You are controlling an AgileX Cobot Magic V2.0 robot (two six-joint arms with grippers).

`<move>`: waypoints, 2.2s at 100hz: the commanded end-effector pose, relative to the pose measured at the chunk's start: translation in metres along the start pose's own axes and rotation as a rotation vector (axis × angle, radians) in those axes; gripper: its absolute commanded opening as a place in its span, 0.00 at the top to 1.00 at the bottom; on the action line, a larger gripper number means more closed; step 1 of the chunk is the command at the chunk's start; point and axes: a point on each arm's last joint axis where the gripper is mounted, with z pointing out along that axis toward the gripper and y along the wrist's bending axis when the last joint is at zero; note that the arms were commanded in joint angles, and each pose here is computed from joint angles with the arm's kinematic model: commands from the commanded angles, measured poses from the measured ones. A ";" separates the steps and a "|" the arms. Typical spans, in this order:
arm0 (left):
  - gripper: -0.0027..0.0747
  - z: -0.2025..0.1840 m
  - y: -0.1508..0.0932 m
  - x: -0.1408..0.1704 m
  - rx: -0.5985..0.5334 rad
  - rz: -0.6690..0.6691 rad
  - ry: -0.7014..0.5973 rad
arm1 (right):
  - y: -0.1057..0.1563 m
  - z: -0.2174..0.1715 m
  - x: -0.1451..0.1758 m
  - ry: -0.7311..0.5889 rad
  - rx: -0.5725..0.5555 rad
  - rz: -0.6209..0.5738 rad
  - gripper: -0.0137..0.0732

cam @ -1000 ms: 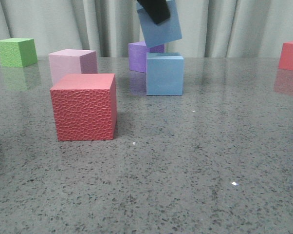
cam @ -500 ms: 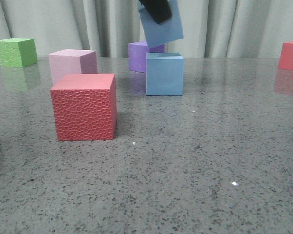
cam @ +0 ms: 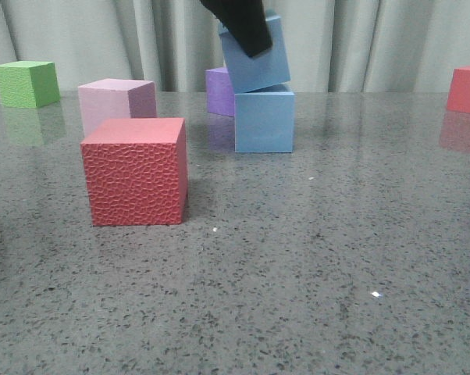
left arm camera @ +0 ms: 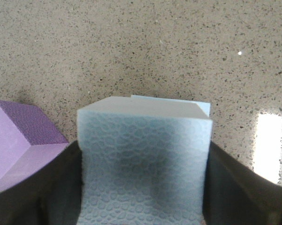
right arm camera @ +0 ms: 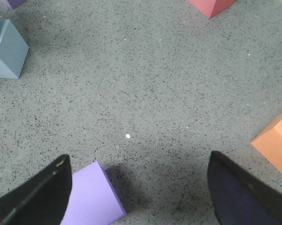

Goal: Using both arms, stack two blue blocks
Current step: 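Lower the held cube onto the top of the placed blue cube, then open the left gripper and raise it off the stack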

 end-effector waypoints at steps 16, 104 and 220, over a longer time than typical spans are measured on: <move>0.53 -0.035 -0.007 -0.012 -0.015 0.029 -0.068 | 0.001 -0.007 -0.011 -0.095 -0.010 -0.008 0.16; 0.25 -0.035 -0.007 -0.012 -0.015 0.032 -0.068 | 0.001 -0.007 -0.011 -0.098 -0.011 -0.008 0.16; 0.10 -0.130 0.003 -0.004 -0.295 -0.223 -0.110 | 0.001 -0.007 -0.011 -0.100 -0.011 -0.008 0.16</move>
